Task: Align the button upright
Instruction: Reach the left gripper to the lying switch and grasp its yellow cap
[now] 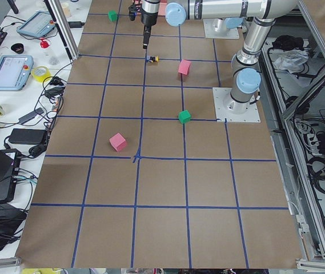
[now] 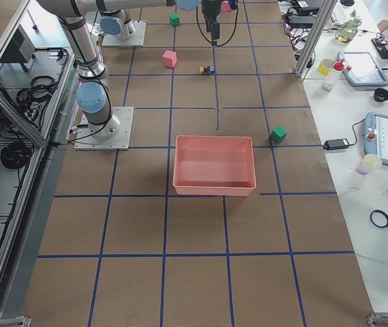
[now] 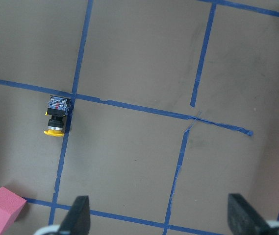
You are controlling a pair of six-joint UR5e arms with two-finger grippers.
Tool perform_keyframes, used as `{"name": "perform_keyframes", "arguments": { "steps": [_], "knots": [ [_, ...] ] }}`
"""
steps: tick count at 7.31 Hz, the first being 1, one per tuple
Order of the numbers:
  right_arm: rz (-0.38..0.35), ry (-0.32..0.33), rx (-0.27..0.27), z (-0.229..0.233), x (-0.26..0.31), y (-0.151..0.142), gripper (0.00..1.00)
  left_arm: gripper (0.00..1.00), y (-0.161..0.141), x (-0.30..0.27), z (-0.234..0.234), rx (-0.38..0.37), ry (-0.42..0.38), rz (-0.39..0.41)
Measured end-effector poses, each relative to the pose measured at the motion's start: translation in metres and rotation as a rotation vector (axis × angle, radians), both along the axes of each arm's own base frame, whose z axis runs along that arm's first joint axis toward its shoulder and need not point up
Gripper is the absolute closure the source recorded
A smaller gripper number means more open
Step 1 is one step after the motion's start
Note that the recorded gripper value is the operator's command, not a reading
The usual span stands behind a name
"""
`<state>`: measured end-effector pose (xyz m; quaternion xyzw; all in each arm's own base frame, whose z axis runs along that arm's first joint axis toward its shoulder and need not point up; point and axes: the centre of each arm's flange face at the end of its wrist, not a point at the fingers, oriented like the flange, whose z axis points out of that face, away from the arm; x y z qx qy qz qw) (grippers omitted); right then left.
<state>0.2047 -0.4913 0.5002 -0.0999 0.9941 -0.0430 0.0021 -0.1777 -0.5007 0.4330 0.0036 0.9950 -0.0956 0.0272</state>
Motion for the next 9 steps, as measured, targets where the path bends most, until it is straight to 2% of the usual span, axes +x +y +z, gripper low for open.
{"name": "perform_keyframes", "arguments": {
  "steps": [2,5,7,9],
  "knots": [
    [-0.019,-0.001,-0.005,0.006,-0.01,-0.002,0.0,0.0,0.015,-0.031,-0.041,-0.102,0.037,0.059],
    [-0.102,0.004,-0.006,0.009,-0.051,-0.014,0.0,0.0,0.053,-0.077,-0.101,-0.267,0.12,0.088],
    [-0.119,0.004,-0.012,0.012,-0.059,-0.014,0.0,0.0,0.076,-0.115,-0.138,-0.297,0.105,0.122],
    [-0.123,-0.001,-0.008,0.011,-0.061,-0.014,0.0,0.0,0.086,-0.148,-0.18,-0.344,0.098,0.125]
  ]
}}
